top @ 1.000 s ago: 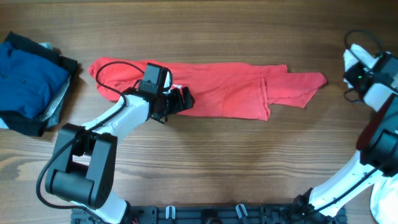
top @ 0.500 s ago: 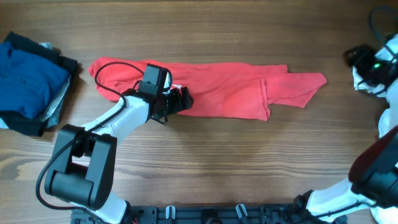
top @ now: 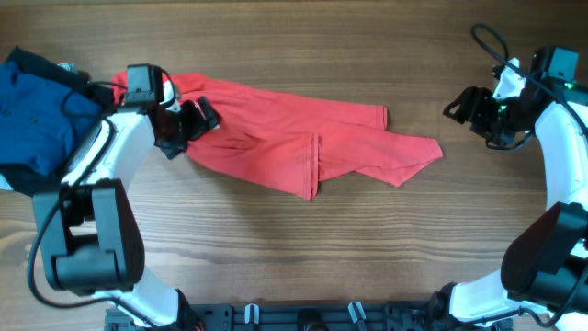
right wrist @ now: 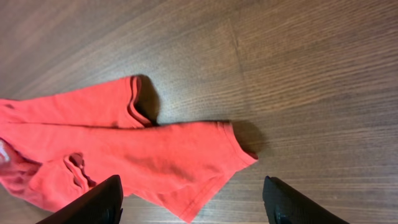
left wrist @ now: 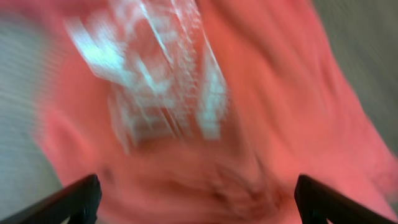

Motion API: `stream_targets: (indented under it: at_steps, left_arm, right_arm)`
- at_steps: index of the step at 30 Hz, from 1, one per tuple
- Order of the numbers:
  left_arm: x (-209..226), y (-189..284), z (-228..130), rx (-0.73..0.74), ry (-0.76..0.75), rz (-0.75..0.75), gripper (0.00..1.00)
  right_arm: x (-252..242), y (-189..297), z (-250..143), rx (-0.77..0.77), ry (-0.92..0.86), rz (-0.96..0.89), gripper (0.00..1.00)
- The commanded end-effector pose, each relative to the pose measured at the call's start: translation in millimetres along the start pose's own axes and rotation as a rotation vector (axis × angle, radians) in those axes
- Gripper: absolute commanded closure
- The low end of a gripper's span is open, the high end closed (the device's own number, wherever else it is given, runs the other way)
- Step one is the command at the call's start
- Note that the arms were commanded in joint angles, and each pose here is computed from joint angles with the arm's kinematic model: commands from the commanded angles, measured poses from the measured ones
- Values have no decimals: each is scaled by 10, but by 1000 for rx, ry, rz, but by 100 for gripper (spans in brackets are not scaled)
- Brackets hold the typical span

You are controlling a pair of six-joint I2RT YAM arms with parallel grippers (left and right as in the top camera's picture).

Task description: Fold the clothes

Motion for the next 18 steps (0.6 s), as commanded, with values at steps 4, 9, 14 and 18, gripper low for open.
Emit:
stream_targets:
  at_steps: [4,9,14,18]
  left_arm:
    - [-153,56,-1070,346,-43,80,0]
    - [56,-352,-1316,239,59,207,0]
    - [170,-541,-1190,95,80,200,5]
    - [93,-566,-1083,34,75,166,14]
  right_arm:
    - [-13,49,-24,1,31,-46,26]
    - [-12,49,-69,23,38,-45,26]
    - [-12,49,-70,24,38,-45,26]
    - [-16,49,-72,25,38,-48,26]
Point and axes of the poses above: each gripper's point midway between its finger pads, its own y axis back along the fingers, its own x axis along the line the jaws close on, z = x × y, the point moved 4 cm from there along y, back along the fingers, and after that the axes turned 9 degrees about y, right-handed, at the moved point
